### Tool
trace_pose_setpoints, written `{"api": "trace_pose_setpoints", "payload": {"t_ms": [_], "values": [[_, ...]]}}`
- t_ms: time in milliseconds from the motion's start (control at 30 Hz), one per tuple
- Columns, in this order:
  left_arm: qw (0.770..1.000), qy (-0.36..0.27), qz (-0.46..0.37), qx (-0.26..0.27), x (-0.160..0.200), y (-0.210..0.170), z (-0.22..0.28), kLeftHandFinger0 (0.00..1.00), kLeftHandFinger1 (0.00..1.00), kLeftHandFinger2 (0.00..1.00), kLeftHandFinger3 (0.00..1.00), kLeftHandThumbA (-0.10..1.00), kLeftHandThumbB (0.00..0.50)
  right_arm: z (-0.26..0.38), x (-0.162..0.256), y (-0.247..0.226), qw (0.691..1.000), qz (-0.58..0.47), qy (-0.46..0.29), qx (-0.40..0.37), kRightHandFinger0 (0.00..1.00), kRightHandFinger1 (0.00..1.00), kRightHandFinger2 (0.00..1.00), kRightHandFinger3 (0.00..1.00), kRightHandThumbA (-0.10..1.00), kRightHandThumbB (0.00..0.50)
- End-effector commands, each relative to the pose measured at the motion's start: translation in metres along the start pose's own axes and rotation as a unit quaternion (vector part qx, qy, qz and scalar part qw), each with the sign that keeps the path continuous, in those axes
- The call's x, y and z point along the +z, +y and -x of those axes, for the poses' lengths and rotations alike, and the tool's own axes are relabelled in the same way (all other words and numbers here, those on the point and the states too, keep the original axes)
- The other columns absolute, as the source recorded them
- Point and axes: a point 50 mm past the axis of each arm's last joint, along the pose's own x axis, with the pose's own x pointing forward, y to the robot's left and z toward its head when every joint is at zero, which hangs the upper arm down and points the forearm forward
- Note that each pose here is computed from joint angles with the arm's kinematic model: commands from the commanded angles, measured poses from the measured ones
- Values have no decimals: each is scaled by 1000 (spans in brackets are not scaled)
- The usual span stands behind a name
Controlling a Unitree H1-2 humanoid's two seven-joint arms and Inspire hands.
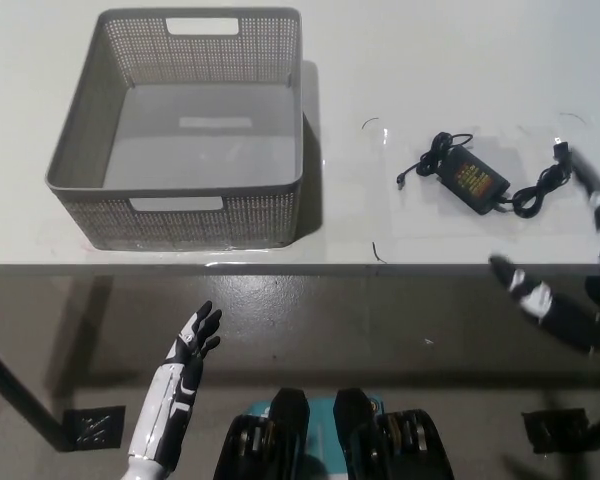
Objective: Use the right hand to pick up a black power cord and place it into a container on the left hand side
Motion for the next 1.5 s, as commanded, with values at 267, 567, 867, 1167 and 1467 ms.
{"api": "trace_pose_setpoints", "payload": {"t_ms": [267, 567, 867, 1167, 1467], "values": [[999, -39, -11, -6, 6, 0, -5, 1000, 1000, 1000, 1000, 1000, 88, -125, 0, -31, 976, 214, 30, 14, 1000, 1000, 1000, 1000, 643, 500], [999, -41, -19, -15, 3, -1, -1, 1000, 1000, 1000, 1000, 1000, 100, -186, -22, -26, 965, 242, 79, 57, 1000, 1000, 1000, 1000, 641, 500], [998, -48, -23, -20, 3, -3, 1, 1000, 1000, 1000, 1000, 1000, 90, -231, -40, -11, 942, 268, 155, 127, 1000, 1000, 1000, 1000, 666, 500], [999, -48, -22, -12, 4, -2, 3, 1000, 1000, 1000, 1000, 1000, 92, -238, -65, 13, 921, 243, 220, 212, 1000, 1000, 1000, 1000, 796, 500], [998, -52, -21, -12, 6, 0, 0, 1000, 1000, 1000, 1000, 1000, 94, -233, -84, 22, 903, 227, 254, 264, 1000, 1000, 1000, 1000, 879, 500]]}}
